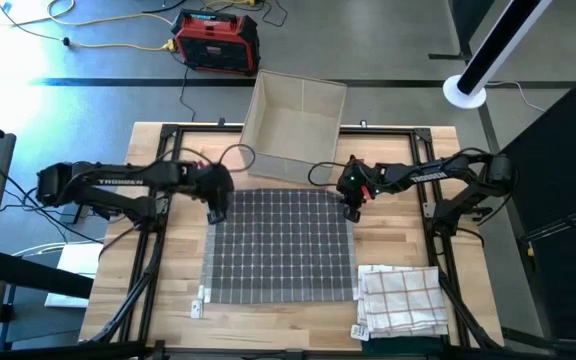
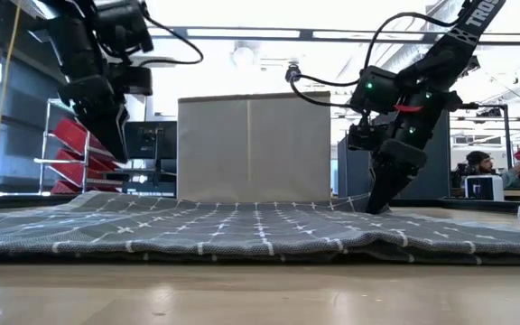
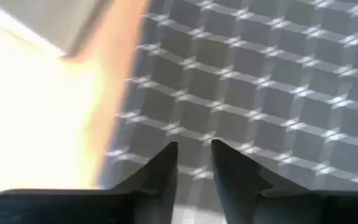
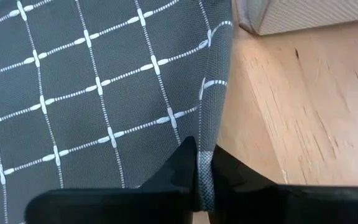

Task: Fold towel
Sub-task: Fold the gray patterned towel

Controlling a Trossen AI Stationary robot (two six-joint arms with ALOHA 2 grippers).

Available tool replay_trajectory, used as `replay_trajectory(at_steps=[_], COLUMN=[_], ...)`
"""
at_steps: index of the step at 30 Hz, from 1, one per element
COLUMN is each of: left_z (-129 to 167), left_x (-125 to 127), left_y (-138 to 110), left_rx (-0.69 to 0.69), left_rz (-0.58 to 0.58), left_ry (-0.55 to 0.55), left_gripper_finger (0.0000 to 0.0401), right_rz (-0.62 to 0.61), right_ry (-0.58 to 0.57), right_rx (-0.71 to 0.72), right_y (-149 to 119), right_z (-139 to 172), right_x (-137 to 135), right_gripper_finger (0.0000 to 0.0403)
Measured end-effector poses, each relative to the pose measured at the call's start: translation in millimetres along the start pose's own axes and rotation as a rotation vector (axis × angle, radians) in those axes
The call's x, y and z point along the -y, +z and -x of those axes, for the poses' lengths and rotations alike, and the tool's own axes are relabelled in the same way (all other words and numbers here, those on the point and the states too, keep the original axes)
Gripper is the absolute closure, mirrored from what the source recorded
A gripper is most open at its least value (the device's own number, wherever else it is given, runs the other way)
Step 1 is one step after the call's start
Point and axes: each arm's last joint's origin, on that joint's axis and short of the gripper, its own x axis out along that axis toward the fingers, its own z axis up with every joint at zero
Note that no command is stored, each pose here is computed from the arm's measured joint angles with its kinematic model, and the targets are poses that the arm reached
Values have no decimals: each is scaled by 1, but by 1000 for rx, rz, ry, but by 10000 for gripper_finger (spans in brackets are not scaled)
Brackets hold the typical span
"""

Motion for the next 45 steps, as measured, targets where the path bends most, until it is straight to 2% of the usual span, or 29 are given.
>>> replay_trajectory(at_steps=[7, 9, 12, 21, 25, 30, 32, 37, 43, 45], left_z=[-13, -23, -39, -70, -73, -73, -73, -63, -36, -33], left_x=[-36, -43, -48, -53, -53, -53, -53, -54, -54, -54], left_y=[-4, -6, -9, -14, -15, -16, -16, -7, 17, 19], left_rx=[-97, -143, -217, -375, -399, -404, -411, -445, -453, -450], left_rz=[-1, 25, 36, -62, -42, -26, -6, 54, 8, 2], left_ry=[35, -12, -67, -60, -51, -41, -21, 44, 139, 153], left_gripper_finger=[227, 219, 214, 215, 251, 362, 390, 388, 397, 396], right_rz=[7, 7, 6, -31, -36, -48, -75, -90, -59, -55], right_ry=[-3, -7, -7, -4, -4, -4, -3, -37, -101, -107], right_rx=[31, 32, 32, 28, 26, 27, 33, 65, 152, 162], right_y=[3, 3, 3, 3, 2, 3, 3, 4, 5, 5], right_z=[0, 0, 0, 0, 0, 0, 2, 23, 57, 60], right_x=[0, 0, 0, 0, 0, 0, 0, -5, -13, -14], right_gripper_finger=[401, 402, 402, 402, 402, 403, 403, 403, 403, 403])
